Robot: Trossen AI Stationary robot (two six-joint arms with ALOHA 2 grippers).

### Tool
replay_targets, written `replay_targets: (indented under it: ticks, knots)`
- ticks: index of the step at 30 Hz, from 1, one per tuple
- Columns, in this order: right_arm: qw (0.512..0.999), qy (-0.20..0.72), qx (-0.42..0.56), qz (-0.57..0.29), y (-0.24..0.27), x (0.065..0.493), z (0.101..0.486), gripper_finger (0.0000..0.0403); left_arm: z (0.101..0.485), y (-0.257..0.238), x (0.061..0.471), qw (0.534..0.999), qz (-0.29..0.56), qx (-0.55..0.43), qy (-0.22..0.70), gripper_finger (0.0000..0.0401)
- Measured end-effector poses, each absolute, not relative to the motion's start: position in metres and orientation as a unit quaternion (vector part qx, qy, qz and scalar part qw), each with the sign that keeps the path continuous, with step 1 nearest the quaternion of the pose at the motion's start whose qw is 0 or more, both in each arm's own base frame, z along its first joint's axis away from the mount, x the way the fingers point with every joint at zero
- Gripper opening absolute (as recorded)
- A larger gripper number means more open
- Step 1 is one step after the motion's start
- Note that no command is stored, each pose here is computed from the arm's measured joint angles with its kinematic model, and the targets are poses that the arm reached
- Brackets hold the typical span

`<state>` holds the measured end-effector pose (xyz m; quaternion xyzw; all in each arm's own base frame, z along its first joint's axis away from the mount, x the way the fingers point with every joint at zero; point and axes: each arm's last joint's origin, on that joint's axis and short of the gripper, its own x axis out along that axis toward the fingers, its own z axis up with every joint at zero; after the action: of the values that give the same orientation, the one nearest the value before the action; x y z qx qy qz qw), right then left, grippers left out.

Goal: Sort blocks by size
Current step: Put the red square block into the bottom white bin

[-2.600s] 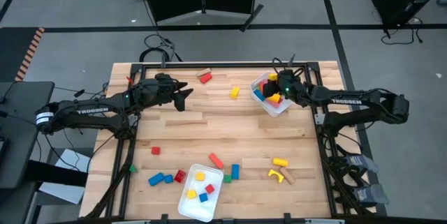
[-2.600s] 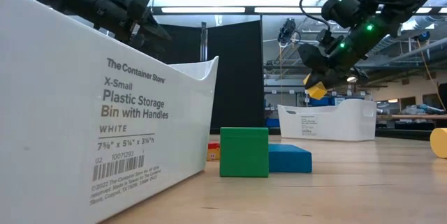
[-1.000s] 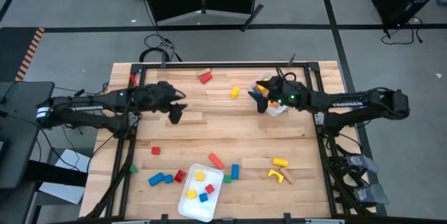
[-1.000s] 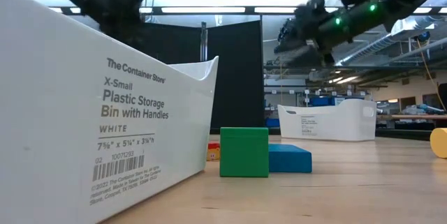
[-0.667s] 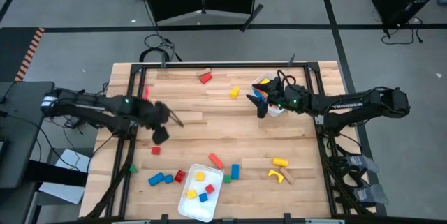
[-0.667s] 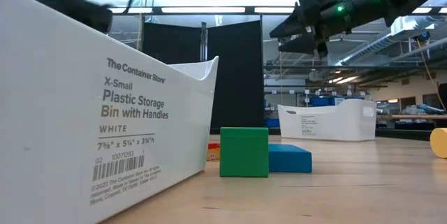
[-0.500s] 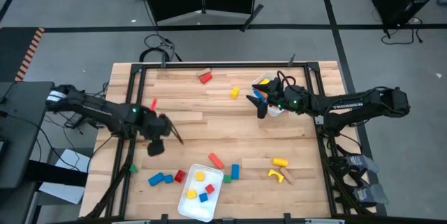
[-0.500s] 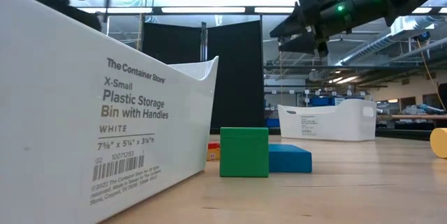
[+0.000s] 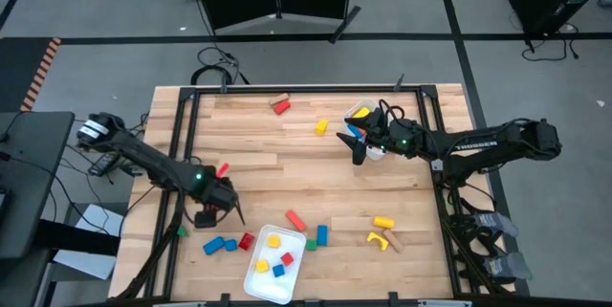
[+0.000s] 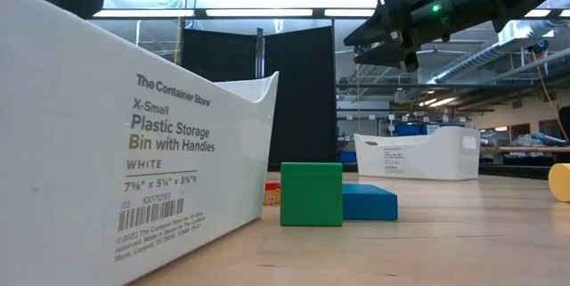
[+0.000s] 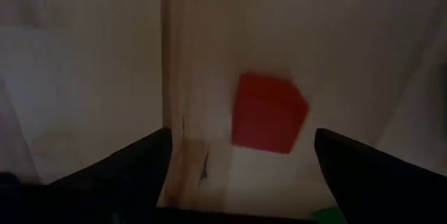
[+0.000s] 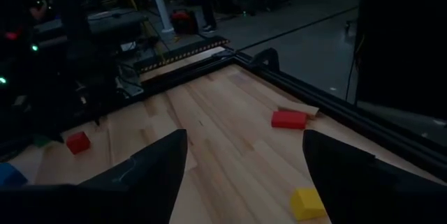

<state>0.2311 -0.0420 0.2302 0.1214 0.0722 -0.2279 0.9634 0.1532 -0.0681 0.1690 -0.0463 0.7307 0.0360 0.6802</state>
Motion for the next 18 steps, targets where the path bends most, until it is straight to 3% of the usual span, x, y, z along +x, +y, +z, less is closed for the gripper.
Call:
replay_targets:
  ticks: [11, 15, 18]
  knots:
    - [0.963, 0.072, 0.122, -0.228, -0.042, 0.231, 0.23, 0.0295, 0.14, -0.067, 0.148, 0.697, 0.037, -0.076, 0.712, 0.0335]
    - [0.963, 0.072, 0.122, -0.228, -0.042, 0.231, 0.23, 0.0292, 0.137, -0.066, 0.146, 0.694, 0.045, -0.086, 0.714, 0.0301]
    - [0.962, 0.07, 0.122, -0.234, -0.043, 0.231, 0.23, 0.0291, 0.139, -0.067, 0.147, 0.696, 0.045, -0.085, 0.712, 0.025]
